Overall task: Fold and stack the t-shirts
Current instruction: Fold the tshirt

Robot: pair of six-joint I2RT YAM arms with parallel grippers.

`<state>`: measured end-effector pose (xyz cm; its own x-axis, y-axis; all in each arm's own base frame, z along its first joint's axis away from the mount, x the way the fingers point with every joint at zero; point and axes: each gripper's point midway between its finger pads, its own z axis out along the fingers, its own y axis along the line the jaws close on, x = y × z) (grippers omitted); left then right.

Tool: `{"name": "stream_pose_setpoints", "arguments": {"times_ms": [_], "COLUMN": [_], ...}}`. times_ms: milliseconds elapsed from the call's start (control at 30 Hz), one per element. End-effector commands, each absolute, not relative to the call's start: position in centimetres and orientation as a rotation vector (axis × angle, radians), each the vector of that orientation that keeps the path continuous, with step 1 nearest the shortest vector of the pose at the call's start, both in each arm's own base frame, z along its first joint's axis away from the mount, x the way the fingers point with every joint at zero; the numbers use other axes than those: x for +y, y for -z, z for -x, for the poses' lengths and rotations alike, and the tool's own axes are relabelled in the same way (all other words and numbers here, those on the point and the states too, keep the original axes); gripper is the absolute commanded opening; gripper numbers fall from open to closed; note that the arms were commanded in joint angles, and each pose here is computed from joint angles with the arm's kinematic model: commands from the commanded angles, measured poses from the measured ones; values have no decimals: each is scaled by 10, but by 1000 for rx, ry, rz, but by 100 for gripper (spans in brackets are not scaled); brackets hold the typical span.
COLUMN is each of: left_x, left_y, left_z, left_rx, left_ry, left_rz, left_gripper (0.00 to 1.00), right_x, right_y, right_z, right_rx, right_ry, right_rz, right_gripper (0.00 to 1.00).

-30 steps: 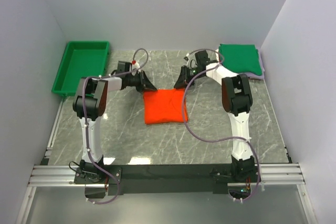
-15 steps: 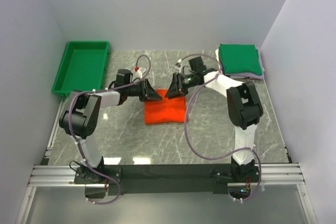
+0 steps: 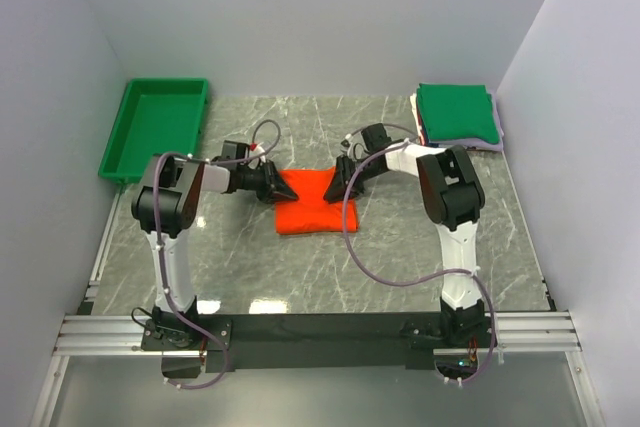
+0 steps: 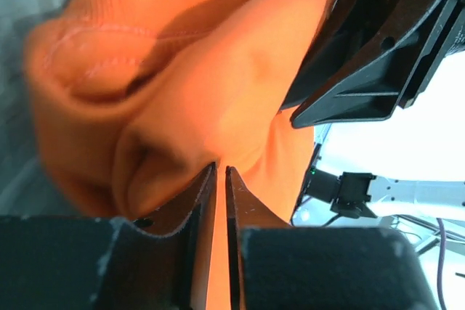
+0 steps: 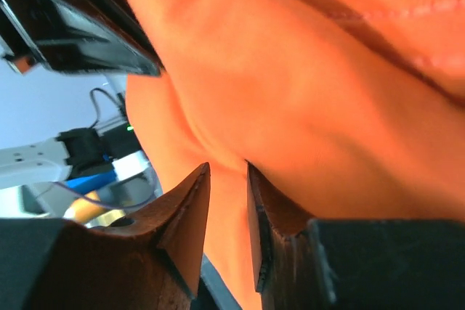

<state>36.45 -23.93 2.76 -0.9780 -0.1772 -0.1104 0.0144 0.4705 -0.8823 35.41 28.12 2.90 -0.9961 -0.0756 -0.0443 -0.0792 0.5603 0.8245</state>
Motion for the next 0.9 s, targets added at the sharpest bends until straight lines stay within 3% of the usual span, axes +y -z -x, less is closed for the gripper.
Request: {"name": "stream_pose_setpoints", "arguments": {"times_ms": [0, 133, 233, 367, 667, 867], "left_x": [-230, -244, -260, -273, -249, -237], "left_y": [-60, -112, -125, -105, 0, -20], "left_z": [-367, -334, -307, -288, -282, -297], "left_rx": [2434, 2331, 2325, 2411, 2717, 2646], "left_ry": [1480, 1609, 1659, 1697, 1508, 1469], "left_rz": [-7, -124, -203, -165, 38, -90], "left_gripper": [17, 19, 19, 20, 20, 18], "right_x": [269, 278, 291, 303, 270, 253], "right_y": [-57, -121, -129, -99, 12, -9], "right_z": [-358, -326, -295, -269, -280, -283], "right_rx": [2683, 2519, 2512, 2617, 2929, 2882], "right_ry": [-1363, -1470, -1565, -1613, -1395, -1362], "right_rz": [249, 376, 422, 411, 199, 242], "right_gripper": [34, 33, 33, 32, 32, 31]}}
